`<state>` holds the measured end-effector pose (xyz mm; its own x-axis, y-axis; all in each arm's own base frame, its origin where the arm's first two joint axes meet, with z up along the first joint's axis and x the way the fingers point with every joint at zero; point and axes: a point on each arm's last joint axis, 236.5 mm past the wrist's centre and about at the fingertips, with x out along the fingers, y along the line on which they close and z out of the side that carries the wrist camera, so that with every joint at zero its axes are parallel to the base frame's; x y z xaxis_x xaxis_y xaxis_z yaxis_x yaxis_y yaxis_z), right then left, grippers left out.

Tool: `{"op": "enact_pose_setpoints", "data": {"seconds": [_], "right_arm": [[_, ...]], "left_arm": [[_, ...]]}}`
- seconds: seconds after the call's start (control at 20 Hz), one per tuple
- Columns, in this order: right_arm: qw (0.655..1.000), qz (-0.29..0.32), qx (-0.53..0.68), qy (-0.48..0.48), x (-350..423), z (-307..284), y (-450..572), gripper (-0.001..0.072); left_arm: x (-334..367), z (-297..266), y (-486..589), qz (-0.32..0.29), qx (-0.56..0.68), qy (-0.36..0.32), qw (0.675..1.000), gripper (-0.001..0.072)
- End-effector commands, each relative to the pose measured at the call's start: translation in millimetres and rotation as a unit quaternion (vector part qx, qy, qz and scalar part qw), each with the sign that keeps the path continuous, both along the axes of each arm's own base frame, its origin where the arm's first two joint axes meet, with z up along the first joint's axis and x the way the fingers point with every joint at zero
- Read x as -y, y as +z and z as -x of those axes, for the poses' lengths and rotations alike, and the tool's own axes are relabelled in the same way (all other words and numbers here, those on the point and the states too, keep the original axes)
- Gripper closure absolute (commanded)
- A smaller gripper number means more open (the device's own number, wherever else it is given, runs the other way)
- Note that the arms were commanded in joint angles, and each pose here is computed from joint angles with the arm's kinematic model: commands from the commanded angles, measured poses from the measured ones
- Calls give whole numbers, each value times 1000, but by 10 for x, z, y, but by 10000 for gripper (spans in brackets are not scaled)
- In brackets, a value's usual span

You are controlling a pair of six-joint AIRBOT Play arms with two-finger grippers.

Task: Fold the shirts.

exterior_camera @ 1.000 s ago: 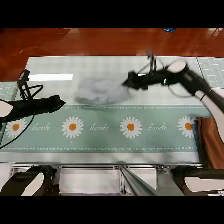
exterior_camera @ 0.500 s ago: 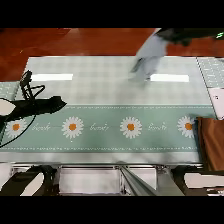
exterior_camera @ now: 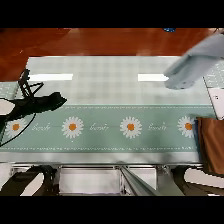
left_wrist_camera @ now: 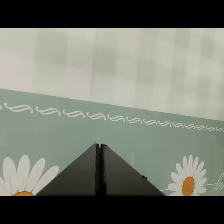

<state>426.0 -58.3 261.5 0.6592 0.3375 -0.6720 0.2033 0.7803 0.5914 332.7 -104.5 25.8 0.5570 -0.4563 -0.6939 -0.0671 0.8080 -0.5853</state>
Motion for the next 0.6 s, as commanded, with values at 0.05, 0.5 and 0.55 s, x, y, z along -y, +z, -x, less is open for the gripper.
{"op": "enact_pose_setpoints", "data": {"seconds": [0.05,0.5,0.55], "right_arm": [[989,74,-113,-54,487,846,-138,697],[916,110,-289,-258,1187,2750,-940,697],[896,99,-324,-287,1204,3039,-1129,697]], "left_arm": [[71,-79,65,1,23,2,1000,685],[474,-53,142,-1,55,-43,998,685],[498,-51,148,-2,58,-45,997,685]]}}
